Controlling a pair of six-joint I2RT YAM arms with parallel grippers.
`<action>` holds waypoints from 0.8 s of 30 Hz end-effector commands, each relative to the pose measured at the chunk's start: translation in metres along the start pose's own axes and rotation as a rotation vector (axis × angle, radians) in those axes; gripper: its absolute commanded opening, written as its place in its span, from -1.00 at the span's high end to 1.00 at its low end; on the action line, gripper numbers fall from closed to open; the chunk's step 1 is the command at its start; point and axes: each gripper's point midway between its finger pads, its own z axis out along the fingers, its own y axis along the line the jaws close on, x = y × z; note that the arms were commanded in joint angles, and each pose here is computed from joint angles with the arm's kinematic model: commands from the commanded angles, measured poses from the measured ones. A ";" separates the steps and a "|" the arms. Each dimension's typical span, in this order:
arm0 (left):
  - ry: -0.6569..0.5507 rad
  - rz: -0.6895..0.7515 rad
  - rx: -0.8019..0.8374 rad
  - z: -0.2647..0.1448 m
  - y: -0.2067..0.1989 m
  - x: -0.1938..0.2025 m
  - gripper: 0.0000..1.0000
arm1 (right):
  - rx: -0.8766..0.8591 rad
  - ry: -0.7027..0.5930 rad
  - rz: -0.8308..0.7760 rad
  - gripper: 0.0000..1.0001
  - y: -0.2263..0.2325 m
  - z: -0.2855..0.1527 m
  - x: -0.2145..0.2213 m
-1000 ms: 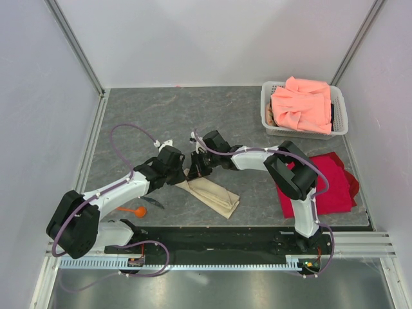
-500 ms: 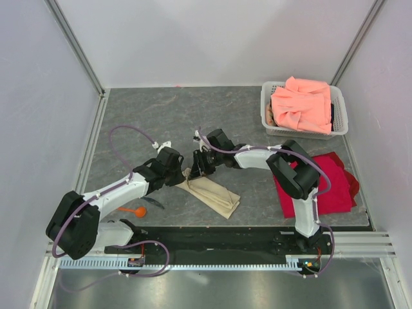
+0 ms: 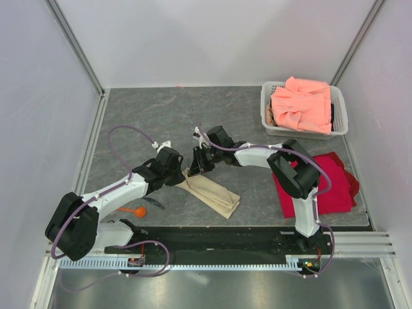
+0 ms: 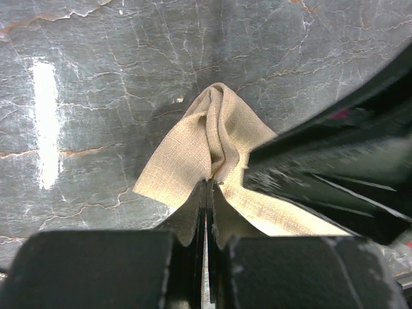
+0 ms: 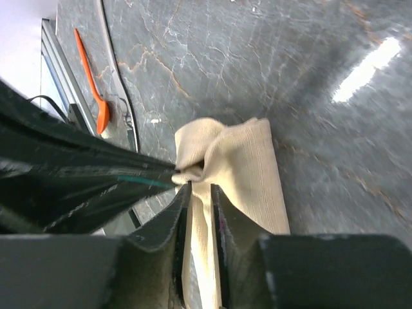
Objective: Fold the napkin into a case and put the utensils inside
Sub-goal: Stuff the top corner of the smaller-rectangle-folded napkin into the folded napkin.
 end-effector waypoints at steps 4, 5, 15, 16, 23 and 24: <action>-0.089 -0.023 0.056 -0.006 -0.018 -0.026 0.96 | -0.134 0.017 0.033 0.67 0.026 0.038 0.009; -0.092 -0.022 0.057 -0.006 -0.019 -0.028 0.96 | -0.142 0.016 0.038 0.70 0.027 0.043 0.012; -0.056 -0.015 0.010 0.004 -0.008 -0.018 0.96 | -0.111 -0.027 0.089 0.72 0.002 0.018 0.005; -0.055 -0.011 0.008 0.004 -0.007 -0.017 0.96 | -0.119 -0.029 0.081 0.71 0.004 0.013 0.003; -0.053 0.003 0.024 -0.001 -0.008 -0.016 0.96 | -0.069 -0.042 0.046 0.52 0.005 -0.006 -0.003; -0.047 0.003 0.029 0.000 -0.009 -0.015 0.96 | -0.060 -0.038 0.046 0.52 0.002 -0.004 -0.002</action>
